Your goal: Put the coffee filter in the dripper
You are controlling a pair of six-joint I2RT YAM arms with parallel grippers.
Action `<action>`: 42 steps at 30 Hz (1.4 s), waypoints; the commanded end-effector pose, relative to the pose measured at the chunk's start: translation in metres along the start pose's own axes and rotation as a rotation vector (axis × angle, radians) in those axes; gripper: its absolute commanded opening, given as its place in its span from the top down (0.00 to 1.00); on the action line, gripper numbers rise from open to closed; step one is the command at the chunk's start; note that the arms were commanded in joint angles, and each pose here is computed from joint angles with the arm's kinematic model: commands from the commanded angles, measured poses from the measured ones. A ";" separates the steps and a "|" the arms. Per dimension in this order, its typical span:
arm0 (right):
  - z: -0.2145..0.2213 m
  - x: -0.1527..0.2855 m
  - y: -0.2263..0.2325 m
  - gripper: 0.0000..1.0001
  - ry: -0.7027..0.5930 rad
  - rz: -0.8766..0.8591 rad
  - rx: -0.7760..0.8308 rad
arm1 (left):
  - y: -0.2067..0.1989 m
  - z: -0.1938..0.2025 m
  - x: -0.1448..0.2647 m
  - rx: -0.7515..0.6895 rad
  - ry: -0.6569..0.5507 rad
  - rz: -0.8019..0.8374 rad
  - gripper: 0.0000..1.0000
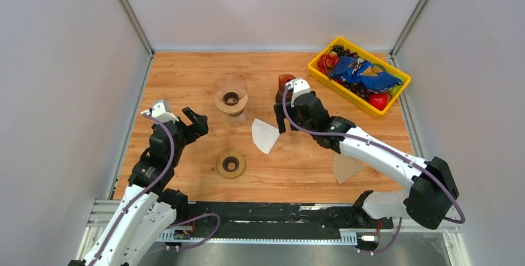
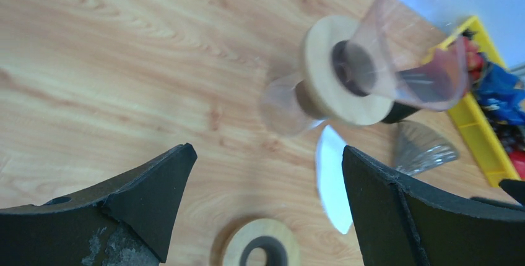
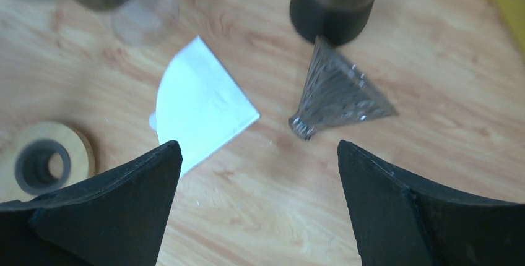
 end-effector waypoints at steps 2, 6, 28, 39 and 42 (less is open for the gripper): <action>0.020 -0.006 0.016 0.01 0.006 -0.140 -0.058 | 0.021 0.012 0.004 0.060 -0.036 -0.077 0.00; 0.037 -0.026 0.031 0.02 0.054 -0.170 -0.043 | 0.029 0.021 0.011 0.057 -0.025 -0.059 0.00; 0.096 -0.120 0.050 0.13 0.297 0.075 -0.108 | 0.039 0.026 0.015 0.057 -0.024 -0.086 0.00; 0.117 -0.119 0.050 0.32 0.354 0.082 -0.053 | 0.043 0.027 0.014 0.064 -0.039 -0.119 0.00; 0.124 -0.117 0.049 0.43 0.370 0.083 -0.048 | 0.044 0.026 0.015 0.064 -0.048 -0.129 0.00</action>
Point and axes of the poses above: each gripper's point midway between its finger pads, its own x axis back along the fingers, its own y axis along the line the jaws close on, z = x × y, the point moved 9 cm from there along x, back along the fingers, and after that the axes turned 8 degrees about x, right-handed, at the moved point
